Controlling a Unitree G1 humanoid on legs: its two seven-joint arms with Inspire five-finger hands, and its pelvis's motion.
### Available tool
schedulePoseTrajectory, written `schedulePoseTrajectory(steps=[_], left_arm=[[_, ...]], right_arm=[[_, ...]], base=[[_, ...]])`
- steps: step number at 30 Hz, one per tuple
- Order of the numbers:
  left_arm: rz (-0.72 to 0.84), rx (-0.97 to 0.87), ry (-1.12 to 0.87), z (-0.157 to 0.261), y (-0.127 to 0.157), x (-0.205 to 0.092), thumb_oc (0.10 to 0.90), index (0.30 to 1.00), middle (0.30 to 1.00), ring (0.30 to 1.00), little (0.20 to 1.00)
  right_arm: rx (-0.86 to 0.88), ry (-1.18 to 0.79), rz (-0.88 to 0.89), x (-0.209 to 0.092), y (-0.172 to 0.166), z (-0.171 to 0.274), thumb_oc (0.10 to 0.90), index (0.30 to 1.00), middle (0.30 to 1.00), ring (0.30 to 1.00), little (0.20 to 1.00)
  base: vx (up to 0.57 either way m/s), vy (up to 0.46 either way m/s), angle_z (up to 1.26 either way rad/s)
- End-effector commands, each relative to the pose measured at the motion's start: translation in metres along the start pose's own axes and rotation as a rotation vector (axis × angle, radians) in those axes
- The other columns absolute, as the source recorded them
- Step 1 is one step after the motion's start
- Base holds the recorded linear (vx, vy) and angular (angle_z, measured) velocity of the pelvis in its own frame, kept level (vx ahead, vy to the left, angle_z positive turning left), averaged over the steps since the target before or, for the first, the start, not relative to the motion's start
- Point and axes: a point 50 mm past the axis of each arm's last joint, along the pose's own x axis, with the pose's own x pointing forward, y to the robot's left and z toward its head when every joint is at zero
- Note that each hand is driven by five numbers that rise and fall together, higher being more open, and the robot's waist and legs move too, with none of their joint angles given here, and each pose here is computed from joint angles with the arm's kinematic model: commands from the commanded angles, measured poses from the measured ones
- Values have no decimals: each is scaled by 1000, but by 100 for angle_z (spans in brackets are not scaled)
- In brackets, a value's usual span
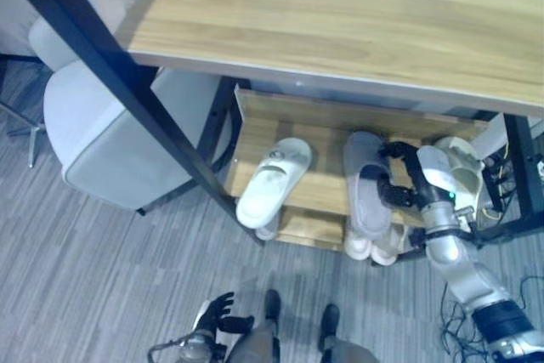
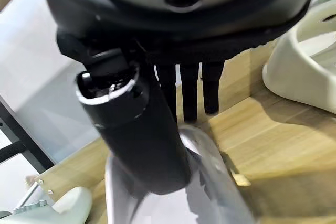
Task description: Arrange the slippers neatly on the shoe rack.
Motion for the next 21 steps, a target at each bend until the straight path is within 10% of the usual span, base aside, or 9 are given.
schedulePoseTrajectory(steps=[1,21], left_arm=[[-77,46,124,-33,-28,-11,800,900,900,900,900],[-84,15,178,-48,-27,-17,800,900,900,900,900]], right_arm=[[8,-157,-108,10,-24,28,400,300,300,300,300],[362,-423,1,-44,-47,80,400,300,300,300,300]], base=[[31,-7,0],[10,0,-3]])
